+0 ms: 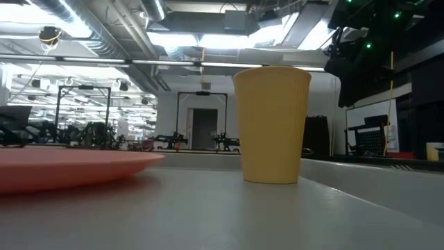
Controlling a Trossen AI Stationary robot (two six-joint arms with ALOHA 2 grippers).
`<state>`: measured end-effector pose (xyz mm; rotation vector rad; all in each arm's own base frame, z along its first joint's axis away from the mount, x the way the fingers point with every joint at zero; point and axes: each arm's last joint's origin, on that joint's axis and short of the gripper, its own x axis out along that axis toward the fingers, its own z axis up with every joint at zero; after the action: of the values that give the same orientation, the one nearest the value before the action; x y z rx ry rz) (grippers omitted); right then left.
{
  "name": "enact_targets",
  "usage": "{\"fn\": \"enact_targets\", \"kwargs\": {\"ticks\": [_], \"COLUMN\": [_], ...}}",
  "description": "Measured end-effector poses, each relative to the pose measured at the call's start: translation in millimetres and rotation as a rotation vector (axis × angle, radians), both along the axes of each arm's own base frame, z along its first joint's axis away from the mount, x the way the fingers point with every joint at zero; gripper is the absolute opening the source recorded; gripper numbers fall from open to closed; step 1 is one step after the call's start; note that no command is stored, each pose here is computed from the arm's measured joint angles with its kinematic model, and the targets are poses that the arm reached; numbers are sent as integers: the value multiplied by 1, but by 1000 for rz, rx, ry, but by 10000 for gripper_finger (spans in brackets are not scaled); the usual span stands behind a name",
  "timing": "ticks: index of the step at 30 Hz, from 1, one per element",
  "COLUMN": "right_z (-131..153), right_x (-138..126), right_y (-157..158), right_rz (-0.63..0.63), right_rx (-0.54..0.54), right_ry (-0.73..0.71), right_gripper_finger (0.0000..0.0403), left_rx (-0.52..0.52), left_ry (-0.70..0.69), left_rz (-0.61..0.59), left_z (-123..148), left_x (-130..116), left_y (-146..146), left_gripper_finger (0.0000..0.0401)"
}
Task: Pick and place plate/cup/fork/spoon on tray
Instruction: Put the pink plate on the gray tray to the left of the yellow cup
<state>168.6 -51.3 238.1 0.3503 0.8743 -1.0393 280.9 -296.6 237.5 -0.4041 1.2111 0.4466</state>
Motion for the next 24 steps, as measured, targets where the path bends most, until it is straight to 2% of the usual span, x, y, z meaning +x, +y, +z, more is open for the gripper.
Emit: {"fn": "enact_targets", "kwargs": {"ticks": [6,10,15,20,24], "right_z": [0,0,0,0,0], "right_x": [0,0,0,0,0], "right_y": [0,0,0,0,0], "right_rz": [0,0,0,-3,-2], "right_rx": [0,1,1,2,3], "right_ry": [0,0,0,-2,-2], "right_gripper_finger": [121,121,121,121,121], "left_rx": [10,69,130,278,364], "left_ry": [12,43,93,143,127], "left_rz": [-14,-51,-13,47,12], "left_z": [6,7,7,9,6], "left_x": [-4,-7,-12,-20,-22], "left_y": [4,8,15,29,33], "left_gripper_finger": [81,81,80,80,80]}}
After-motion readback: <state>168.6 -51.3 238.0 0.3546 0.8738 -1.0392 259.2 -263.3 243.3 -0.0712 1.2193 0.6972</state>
